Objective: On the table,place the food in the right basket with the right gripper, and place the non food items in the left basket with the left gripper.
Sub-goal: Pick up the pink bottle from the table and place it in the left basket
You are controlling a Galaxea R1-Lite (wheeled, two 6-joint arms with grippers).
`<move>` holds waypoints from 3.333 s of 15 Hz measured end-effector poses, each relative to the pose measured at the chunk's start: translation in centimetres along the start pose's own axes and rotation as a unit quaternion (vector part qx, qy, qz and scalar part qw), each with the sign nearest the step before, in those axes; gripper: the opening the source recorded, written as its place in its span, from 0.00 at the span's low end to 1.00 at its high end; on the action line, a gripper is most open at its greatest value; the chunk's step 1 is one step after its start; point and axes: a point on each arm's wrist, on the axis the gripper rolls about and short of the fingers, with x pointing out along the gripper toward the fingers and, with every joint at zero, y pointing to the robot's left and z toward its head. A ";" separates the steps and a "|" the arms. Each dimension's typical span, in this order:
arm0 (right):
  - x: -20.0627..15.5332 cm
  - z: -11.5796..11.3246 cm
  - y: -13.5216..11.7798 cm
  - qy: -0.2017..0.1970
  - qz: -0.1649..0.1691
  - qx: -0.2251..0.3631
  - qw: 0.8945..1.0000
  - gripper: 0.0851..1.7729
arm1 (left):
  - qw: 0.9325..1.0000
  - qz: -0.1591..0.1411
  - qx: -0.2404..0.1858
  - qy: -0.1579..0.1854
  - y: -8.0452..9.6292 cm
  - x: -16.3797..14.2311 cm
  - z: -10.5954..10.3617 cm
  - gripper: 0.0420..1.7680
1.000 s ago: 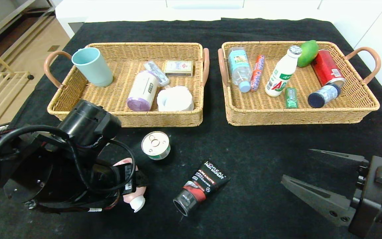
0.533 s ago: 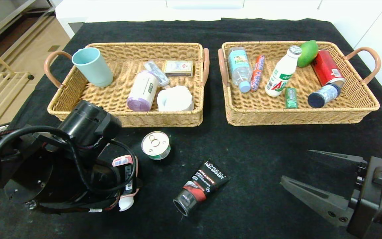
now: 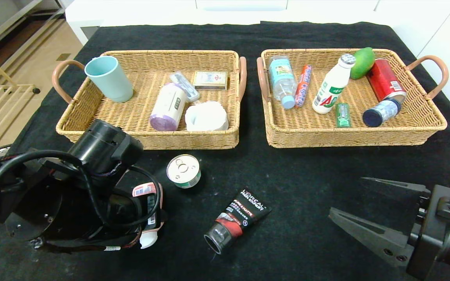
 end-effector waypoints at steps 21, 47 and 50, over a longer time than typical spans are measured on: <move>0.2 -0.2 0.0 0.005 0.000 -0.001 1.000 0.96 | 0.960 -0.103 0.093 -0.244 0.3 -8.1 4.9 0.47; -0.8 0.5 0.1 -0.018 0.001 -0.008 1.000 0.96 | 0.907 -0.129 0.175 -0.361 -6.3 -1.6 12.0 0.65; -0.9 0.6 0.1 -0.021 0.001 -0.008 1.000 0.96 | 0.908 -0.129 0.176 -0.359 -6.4 -1.5 11.9 0.75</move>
